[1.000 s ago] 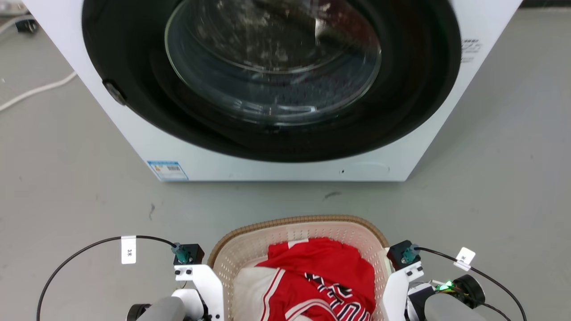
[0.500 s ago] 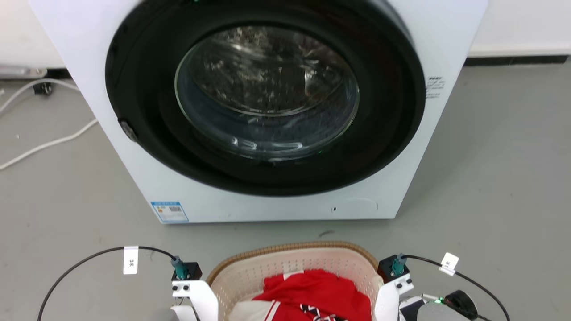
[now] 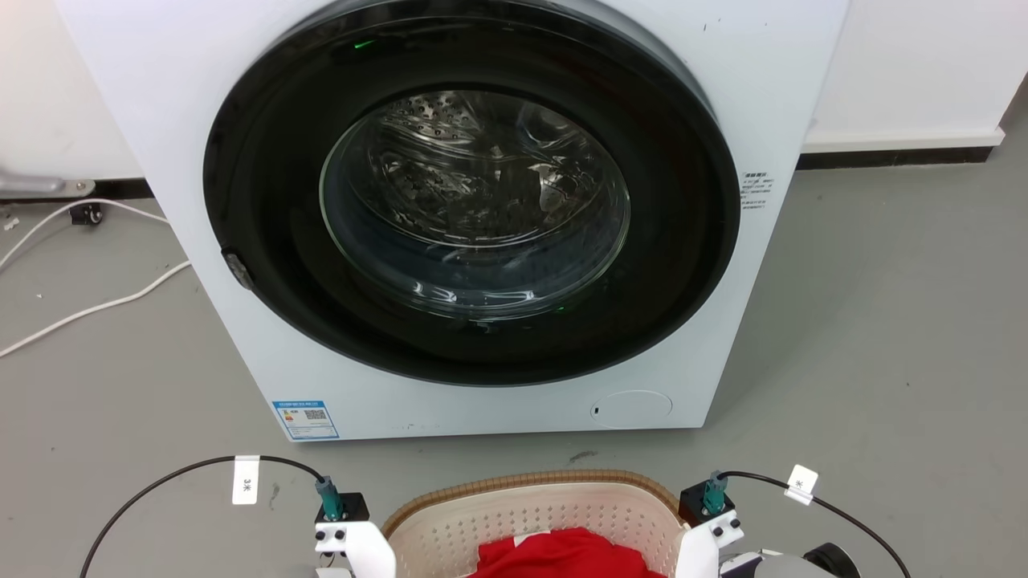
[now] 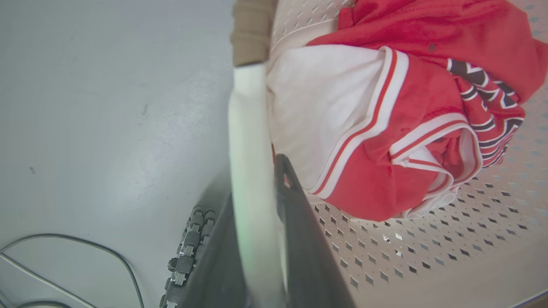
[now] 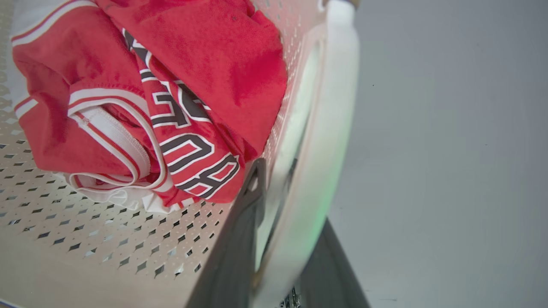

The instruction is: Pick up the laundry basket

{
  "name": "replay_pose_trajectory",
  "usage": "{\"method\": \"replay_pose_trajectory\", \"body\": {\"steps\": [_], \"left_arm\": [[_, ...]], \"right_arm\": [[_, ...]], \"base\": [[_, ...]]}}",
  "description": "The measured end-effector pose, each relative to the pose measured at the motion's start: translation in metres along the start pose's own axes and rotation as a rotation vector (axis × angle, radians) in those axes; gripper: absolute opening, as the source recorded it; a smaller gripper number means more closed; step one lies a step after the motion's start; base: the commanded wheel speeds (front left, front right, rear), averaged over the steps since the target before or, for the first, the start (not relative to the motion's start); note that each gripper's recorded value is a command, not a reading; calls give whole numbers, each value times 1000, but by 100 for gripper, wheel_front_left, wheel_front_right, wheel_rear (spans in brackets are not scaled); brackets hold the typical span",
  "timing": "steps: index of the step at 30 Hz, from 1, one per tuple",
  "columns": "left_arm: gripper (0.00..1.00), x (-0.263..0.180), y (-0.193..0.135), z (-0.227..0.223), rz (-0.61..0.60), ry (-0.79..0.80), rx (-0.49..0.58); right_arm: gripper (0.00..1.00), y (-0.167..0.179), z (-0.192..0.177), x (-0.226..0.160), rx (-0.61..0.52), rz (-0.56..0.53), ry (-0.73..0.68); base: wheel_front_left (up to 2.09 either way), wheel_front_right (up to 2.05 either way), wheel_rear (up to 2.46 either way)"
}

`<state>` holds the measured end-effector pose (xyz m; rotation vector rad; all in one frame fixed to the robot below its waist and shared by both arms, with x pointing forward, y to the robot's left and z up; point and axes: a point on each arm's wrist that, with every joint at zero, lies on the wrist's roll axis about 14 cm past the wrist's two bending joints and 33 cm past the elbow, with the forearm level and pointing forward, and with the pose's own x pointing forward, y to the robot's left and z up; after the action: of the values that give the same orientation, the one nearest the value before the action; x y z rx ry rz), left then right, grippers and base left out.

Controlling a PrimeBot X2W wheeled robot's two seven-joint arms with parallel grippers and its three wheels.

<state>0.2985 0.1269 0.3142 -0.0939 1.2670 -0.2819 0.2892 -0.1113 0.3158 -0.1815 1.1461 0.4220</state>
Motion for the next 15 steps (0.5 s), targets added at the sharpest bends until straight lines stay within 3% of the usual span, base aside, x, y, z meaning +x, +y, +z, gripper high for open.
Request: {"method": "replay_pose_trajectory", "body": {"steps": [15], "left_arm": [[0, -5, 0, -7, -5, 38, -3]], "right_arm": [[0, 3, -3, -5, 3, 16, 22]], "base": [[0, 0, 0]]}}
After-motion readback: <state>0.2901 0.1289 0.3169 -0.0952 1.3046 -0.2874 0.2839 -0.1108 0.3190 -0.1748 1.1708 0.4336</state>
